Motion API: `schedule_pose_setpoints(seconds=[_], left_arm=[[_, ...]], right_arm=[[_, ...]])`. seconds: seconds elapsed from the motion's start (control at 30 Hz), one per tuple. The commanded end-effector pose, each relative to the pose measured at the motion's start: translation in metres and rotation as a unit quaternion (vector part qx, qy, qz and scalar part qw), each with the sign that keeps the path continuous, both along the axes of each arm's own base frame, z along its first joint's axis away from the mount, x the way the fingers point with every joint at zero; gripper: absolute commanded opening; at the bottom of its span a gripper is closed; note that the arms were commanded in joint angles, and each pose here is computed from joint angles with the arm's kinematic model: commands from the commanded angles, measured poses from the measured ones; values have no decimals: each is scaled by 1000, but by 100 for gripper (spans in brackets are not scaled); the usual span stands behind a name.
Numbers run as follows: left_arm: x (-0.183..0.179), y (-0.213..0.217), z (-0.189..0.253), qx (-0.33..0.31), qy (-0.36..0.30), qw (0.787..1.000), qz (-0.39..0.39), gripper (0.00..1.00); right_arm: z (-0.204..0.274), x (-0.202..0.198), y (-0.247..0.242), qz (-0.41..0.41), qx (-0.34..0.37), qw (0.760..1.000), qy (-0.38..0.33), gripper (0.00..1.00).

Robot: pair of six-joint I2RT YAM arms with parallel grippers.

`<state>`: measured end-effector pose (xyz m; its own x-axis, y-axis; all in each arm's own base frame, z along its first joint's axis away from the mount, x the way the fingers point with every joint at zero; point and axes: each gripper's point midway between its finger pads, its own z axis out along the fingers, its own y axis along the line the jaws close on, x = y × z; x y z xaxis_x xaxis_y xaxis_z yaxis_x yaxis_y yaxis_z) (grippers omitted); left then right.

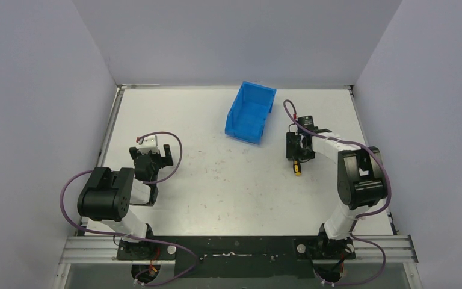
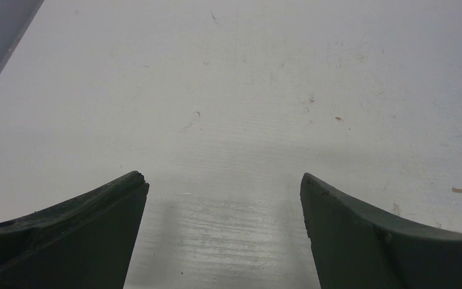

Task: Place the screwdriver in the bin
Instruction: Pick up the screwdriver from the center of the board.

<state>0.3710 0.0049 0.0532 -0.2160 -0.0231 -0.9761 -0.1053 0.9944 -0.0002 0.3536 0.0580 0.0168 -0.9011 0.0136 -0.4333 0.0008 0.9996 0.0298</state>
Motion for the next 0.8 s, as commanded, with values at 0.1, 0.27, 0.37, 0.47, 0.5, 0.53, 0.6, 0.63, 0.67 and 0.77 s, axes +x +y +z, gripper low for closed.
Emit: schedule_pose_setpoints(seconds=[0.1, 0.27, 0.37, 0.47, 0.5, 0.53, 0.6, 0.63, 0.67, 0.77], left_arm=[[10, -2, 20, 1, -37, 999, -4, 97], [10, -2, 20, 1, -37, 999, -4, 97], [10, -2, 20, 0, -37, 999, -4, 97], [10, -2, 20, 0, -38, 999, -4, 97], [10, -2, 20, 1, -38, 999, -4, 97], [10, -2, 20, 0, -37, 999, -4, 97], [10, -2, 20, 0, -37, 999, -4, 97], [10, -2, 20, 0, -38, 999, -4, 97], [10, -2, 20, 0, -38, 999, -4, 97], [10, -2, 20, 1, -38, 999, -4, 97]], right_arm=[[-5, 6, 7, 1, 14, 1000, -13, 40], [-10, 5, 7, -2, 15, 1000, -7, 24], [-4, 8, 6, -3, 13, 1000, -12, 7], [13, 14, 5, -9, 11, 999, -31, 0], [21, 17, 4, -12, 10, 999, -40, 0], [29, 19, 3, -16, 8, 999, -48, 0], [49, 25, 2, -23, 6, 998, -64, 0], [57, 28, 1, -26, 5, 997, -71, 0], [66, 31, 2, -28, 7, 997, -76, 0], [96, 41, -6, -41, -9, 994, -100, 0]])
